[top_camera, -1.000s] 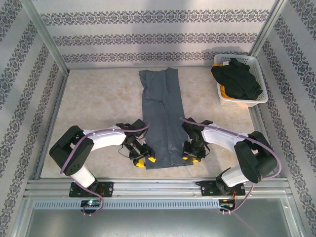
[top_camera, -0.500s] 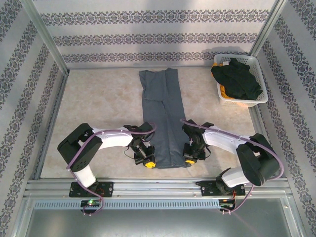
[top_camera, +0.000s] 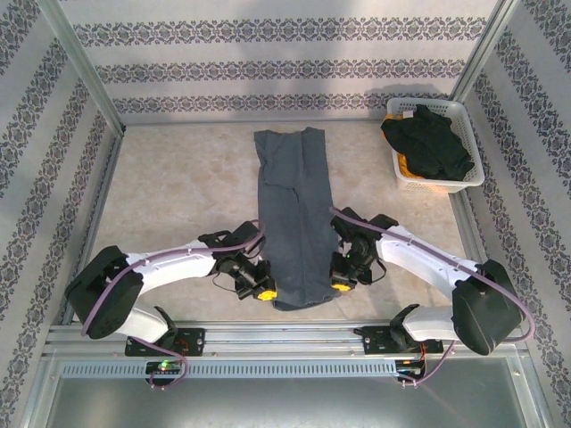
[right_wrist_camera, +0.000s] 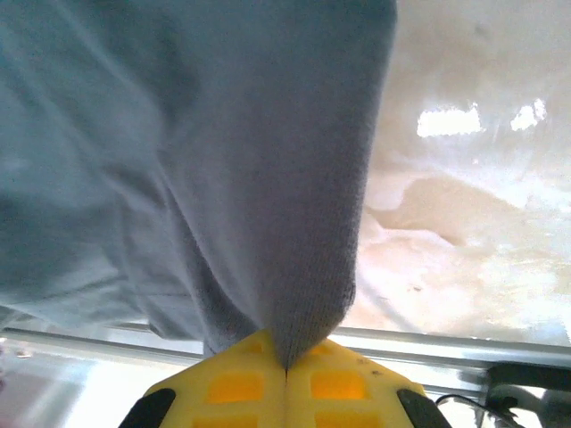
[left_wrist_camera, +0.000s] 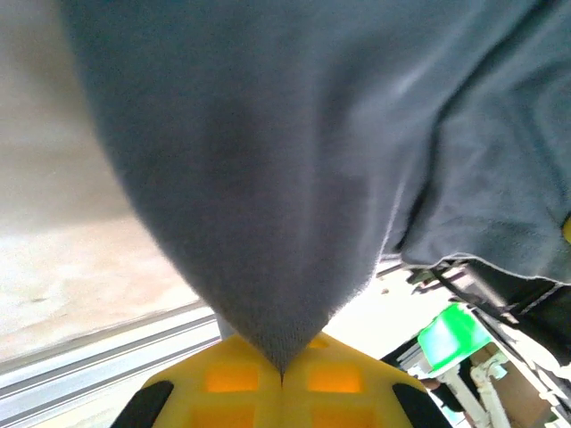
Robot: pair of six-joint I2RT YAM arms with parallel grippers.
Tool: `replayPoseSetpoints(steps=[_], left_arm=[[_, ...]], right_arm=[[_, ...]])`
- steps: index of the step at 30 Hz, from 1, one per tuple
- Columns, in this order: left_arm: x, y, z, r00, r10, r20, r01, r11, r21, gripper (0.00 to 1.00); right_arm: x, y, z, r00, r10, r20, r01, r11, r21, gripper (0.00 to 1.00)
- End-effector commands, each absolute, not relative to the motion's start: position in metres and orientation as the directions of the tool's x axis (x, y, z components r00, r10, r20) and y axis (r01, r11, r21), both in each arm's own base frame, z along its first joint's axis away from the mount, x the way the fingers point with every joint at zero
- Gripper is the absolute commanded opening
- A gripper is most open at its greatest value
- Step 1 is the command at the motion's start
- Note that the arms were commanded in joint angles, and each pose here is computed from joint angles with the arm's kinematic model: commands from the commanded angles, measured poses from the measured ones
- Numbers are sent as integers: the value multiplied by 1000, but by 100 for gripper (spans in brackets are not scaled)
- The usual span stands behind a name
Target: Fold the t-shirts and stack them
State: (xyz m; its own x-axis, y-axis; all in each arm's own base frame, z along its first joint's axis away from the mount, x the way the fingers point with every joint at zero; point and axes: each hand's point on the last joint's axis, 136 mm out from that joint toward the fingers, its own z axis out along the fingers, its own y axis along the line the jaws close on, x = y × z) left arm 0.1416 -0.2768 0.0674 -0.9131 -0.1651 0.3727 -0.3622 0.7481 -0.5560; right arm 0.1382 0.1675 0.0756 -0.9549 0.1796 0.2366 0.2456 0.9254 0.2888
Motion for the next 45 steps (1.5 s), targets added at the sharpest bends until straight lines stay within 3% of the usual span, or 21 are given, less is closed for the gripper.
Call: replayPoseSetpoints(steps=[1,6,14,23,24,25,27,29,32,36,41,45], left_arm=[[195,-278,104,-941,-247,232,-339,696,-633,0],[261,-266,135,-925,-352,143,-345,622,-703,0],[352,-243,145,-882,-464,90,-360,538,-762,0],[443,-231,128,-863,-502,64,-365,529,-766,0],[451,-231,120,-864,-498,74,-372,533,-760,2],[457,-230,114,-865,-496,81,-378,537,-754,11],[471,-226,103,-864,-497,78,-384,550,-741,36],[481,-220,106,-865,-501,39,-359,561,-746,49],[471,-209,119,-859,-513,-16,-341,594,-728,60],[411,-197,109,-842,-540,11,-402,612,-681,57],[342,-215,82,-807,-575,136,-494,531,-688,55],[333,-232,64,-781,-596,189,-535,481,-695,57]], right_arm=[[162,171,101,-953,222,207,280,905,320,0],[216,174,125,-955,268,127,296,886,356,0],[317,176,143,-935,353,9,326,852,410,0],[407,169,117,-906,422,25,392,818,421,0],[416,170,112,-905,424,34,397,812,427,0],[424,170,108,-904,425,45,402,809,429,0],[438,166,101,-904,424,60,407,807,427,26],[451,163,105,-912,410,25,379,815,438,39],[453,151,121,-921,387,-51,334,849,410,49],[422,142,130,-919,385,-87,319,853,412,54],[356,141,100,-915,404,-10,363,832,419,53],[321,147,69,-907,415,69,404,814,417,53]])
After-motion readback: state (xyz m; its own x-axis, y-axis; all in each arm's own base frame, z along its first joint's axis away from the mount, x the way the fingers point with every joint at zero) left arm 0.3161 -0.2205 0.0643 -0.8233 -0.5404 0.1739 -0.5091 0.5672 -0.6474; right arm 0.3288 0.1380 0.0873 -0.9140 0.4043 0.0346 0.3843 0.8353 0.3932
